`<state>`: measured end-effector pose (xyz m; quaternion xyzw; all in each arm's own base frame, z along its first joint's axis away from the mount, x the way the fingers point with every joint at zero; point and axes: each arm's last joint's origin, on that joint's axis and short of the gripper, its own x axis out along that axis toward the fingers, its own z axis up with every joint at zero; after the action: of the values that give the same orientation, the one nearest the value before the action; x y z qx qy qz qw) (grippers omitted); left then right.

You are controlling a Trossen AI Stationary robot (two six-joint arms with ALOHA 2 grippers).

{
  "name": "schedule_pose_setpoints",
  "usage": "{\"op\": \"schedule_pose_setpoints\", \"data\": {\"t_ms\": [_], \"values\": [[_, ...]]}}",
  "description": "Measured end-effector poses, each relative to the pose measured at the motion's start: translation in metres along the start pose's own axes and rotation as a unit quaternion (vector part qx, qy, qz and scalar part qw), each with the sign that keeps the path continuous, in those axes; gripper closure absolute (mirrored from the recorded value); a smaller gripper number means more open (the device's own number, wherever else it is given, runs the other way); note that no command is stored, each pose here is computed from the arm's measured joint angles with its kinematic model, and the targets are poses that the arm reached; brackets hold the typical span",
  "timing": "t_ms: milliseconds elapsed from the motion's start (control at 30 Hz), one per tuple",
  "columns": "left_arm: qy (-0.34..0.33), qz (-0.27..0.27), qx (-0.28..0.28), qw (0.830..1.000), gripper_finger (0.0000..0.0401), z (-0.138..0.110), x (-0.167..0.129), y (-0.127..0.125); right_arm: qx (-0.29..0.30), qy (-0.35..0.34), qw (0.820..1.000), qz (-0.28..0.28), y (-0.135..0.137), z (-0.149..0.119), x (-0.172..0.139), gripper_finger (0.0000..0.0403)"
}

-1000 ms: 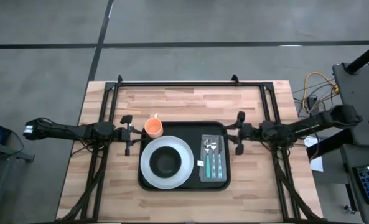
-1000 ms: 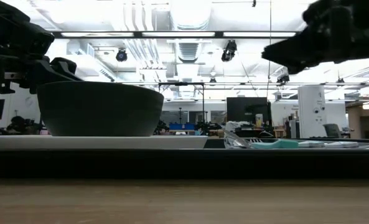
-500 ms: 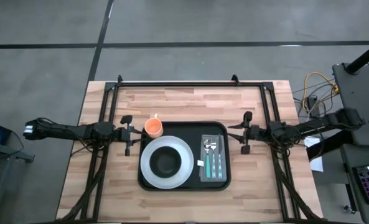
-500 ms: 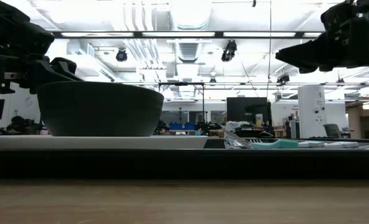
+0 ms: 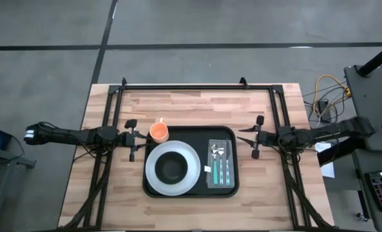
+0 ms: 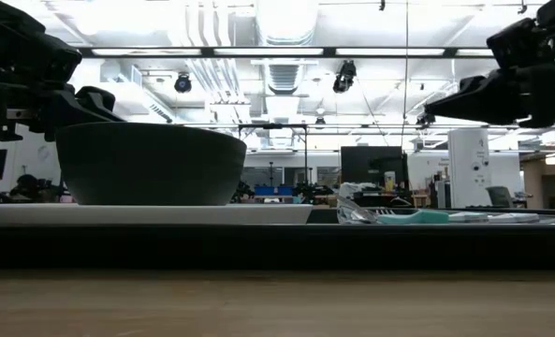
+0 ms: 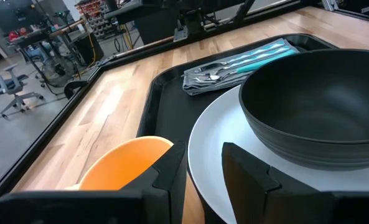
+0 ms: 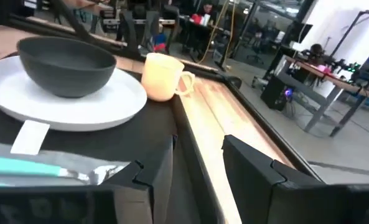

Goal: Set up tray
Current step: Return to Home Position

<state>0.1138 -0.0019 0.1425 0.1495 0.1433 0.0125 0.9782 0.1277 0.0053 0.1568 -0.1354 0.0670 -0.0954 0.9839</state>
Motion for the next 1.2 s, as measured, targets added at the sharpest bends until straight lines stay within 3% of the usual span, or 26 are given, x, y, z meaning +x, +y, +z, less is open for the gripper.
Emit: {"op": "schedule_pose_setpoints", "data": {"t_ms": [133,367,700,1200], "values": [[0.000,0.000,0.000,1.000,0.0317,0.000,0.000,0.000,-0.002,0.002,0.999,0.036,0.000,-0.002,-0.007,0.0270],[0.000,0.000,0.000,1.000,0.0317,0.000,0.000,0.000,-0.015,-0.049,0.980,0.195,0.006,0.000,-0.021,0.0279],[0.000,0.000,0.000,1.000,0.0317,0.000,0.000,0.000,-0.030,-0.027,0.994,0.099,-0.001,-0.002,-0.023,0.0283],[0.000,0.000,0.000,1.000,0.0317,0.000,0.000,0.000,-0.029,-0.026,0.994,0.099,-0.001,-0.002,-0.023,0.0286]]}}
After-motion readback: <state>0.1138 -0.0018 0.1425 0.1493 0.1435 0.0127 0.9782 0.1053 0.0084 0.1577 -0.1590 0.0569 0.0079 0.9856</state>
